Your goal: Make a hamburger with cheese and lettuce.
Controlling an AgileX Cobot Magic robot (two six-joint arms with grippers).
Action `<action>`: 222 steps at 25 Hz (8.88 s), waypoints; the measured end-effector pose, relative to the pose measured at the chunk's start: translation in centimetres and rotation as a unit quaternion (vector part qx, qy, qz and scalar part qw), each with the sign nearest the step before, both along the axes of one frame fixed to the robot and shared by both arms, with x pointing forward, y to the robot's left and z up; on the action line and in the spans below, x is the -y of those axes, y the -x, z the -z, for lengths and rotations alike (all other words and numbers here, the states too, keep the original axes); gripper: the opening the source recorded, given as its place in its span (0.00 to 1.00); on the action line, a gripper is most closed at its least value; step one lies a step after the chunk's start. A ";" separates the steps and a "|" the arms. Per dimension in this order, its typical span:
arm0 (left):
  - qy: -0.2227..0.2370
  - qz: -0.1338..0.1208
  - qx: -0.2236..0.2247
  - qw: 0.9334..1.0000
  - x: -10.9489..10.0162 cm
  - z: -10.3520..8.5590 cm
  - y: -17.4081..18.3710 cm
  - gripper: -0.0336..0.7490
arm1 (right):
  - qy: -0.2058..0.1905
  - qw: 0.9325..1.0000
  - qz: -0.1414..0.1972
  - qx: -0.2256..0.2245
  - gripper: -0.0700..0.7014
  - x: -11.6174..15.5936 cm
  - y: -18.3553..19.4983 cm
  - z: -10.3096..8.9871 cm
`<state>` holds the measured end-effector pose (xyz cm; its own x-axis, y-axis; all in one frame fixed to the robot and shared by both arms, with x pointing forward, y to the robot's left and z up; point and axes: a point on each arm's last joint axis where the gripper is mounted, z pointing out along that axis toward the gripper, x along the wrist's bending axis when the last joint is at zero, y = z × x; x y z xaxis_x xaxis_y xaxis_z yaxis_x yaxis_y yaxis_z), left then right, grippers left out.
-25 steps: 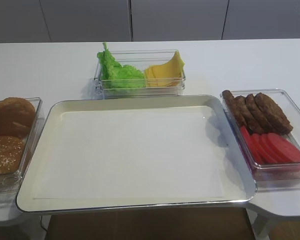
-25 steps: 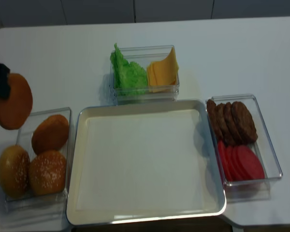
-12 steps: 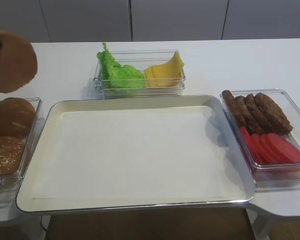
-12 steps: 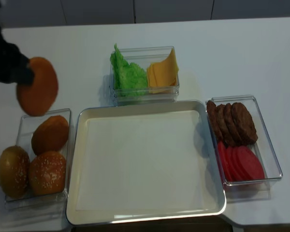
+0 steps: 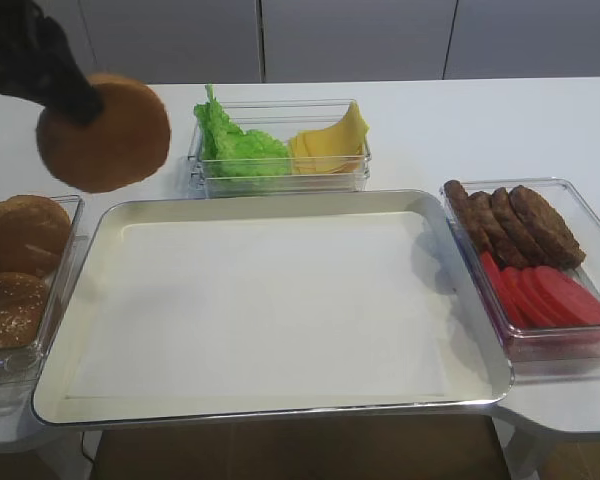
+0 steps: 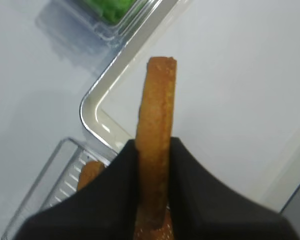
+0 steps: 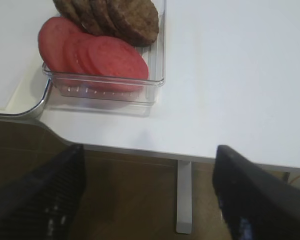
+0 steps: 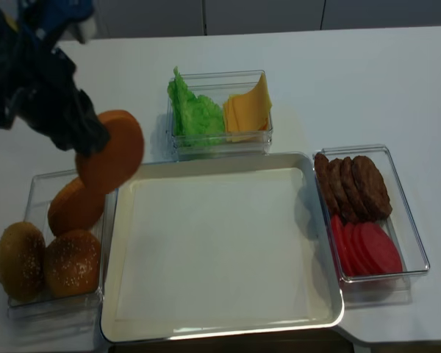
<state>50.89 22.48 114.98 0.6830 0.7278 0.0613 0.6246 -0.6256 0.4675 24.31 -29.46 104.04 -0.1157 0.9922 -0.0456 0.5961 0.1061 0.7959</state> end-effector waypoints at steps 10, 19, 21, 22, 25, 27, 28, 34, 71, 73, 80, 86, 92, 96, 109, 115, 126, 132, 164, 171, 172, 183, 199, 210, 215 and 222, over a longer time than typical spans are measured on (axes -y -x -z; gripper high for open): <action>-0.062 0.182 0.086 0.978 6.9 2.2 -1.5 0.19 | 0.000 1.000 0.000 0.000 0.89 0.0 0.0 0.0; -0.114 0.265 0.122 0.950 11.8 5.7 -2.9 0.19 | 0.000 1.000 0.000 0.000 0.89 0.0 0.0 0.0; -0.125 0.277 0.130 0.944 12.6 6.3 -3.0 0.19 | 0.000 1.000 0.000 0.000 0.89 0.0 0.0 0.0; -0.129 0.283 0.130 0.942 13.0 6.6 -3.1 0.19 | 0.000 1.000 0.000 0.000 0.89 0.0 0.0 0.0; -0.140 0.294 0.126 0.937 13.6 7.4 -3.2 0.19 | 0.000 1.000 0.000 0.000 0.89 0.0 0.0 0.0; -0.141 0.297 0.123 0.936 13.9 7.8 -3.2 0.19 | 0.000 1.000 0.000 0.000 0.89 0.0 0.0 0.0; -0.142 0.298 0.122 0.936 14.0 7.9 -3.2 0.19 | 0.000 1.000 0.000 0.000 0.89 0.0 0.0 0.0; -0.150 0.307 0.126 0.931 14.3 7.9 -3.0 0.19 | 0.000 1.000 0.000 0.000 0.89 0.0 0.0 0.0; -0.166 0.350 0.092 0.917 16.5 10.0 -2.1 0.19 | 0.001 1.000 -0.001 0.000 0.89 0.0 0.0 0.0; -0.165 0.347 0.091 0.919 16.5 10.0 -2.1 0.19 | 0.001 1.000 -0.001 0.000 0.89 0.0 0.0 0.0; -0.160 0.332 0.085 0.926 16.5 10.0 -2.1 0.19 | 0.002 1.000 -0.002 0.000 0.89 0.0 0.0 0.0; -0.157 0.324 0.081 0.929 16.5 10.0 -2.1 0.19 | 0.002 1.000 -0.002 0.000 0.89 0.0 0.0 0.0; -0.159 0.322 0.073 0.930 16.4 10.1 -2.0 0.19 | 0.002 1.000 -0.002 0.000 0.89 0.0 0.0 0.0; -0.156 0.315 0.071 0.933 16.4 10.1 -2.0 0.19 | 0.002 1.000 -0.002 0.000 0.89 0.0 0.0 0.0; -0.147 0.293 0.050 0.944 16.4 10.3 -1.8 0.31 | 0.001 1.000 -0.001 0.000 0.89 0.0 0.0 0.0; -0.136 0.289 0.037 0.947 16.5 10.3 -1.6 0.37 | 0.001 1.000 -0.001 0.000 0.89 0.0 0.0 0.0; -0.112 0.286 -0.003 0.952 16.6 10.5 -0.8 0.42 | 0.001 1.000 -0.001 0.000 0.89 0.0 0.0 0.0; -0.087 0.281 -0.023 0.955 16.9 10.5 -0.4 0.46 | 0.001 1.000 -0.001 0.000 0.89 0.0 0.0 0.0; 0.039 -0.103 -0.147 0.983 13.5 4.9 -1.9 0.49 | 0.002 1.000 0.000 0.000 0.89 0.0 0.0 0.0; 0.071 -0.090 -0.111 0.987 12.3 1.5 0.0 0.49 | 0.002 1.000 0.000 -0.001 0.89 0.0 0.0 0.0; 0.077 -0.089 -0.104 0.988 12.0 0.9 0.4 0.49 | 0.002 1.000 0.000 -0.001 0.89 0.0 0.0 0.0; 0.096 -0.071 -0.066 0.991 8.1 -2.0 6.2 0.49 | 0.002 1.000 -0.001 -0.002 0.89 0.0 0.0 0.1; 0.066 -0.076 0.045 0.994 -0.4 -1.6 16.0 0.49 | 0.002 1.000 -0.001 -0.002 0.89 0.0 0.0 0.1; 0.125 -0.033 0.148 0.981 -5.5 -0.9 24.0 0.49 | 0.002 1.000 -0.001 -0.002 0.89 0.0 0.0 0.1; 0.150 -0.018 0.169 0.974 -7.2 1.5 26.9 0.49 | 0.002 1.000 -0.001 -0.002 0.89 0.0 0.0 0.1; 0.182 -0.009 0.191 0.965 -8.5 4.8 29.5 0.49 | 0.002 1.000 -0.001 -0.002 0.89 0.0 0.0 0.1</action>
<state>21.35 31.03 110.16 0.6491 0.7594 0.0437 0.3728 -0.3677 0.8520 24.31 -29.47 103.98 -0.1170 0.9919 -0.0487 0.5984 0.1096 0.7936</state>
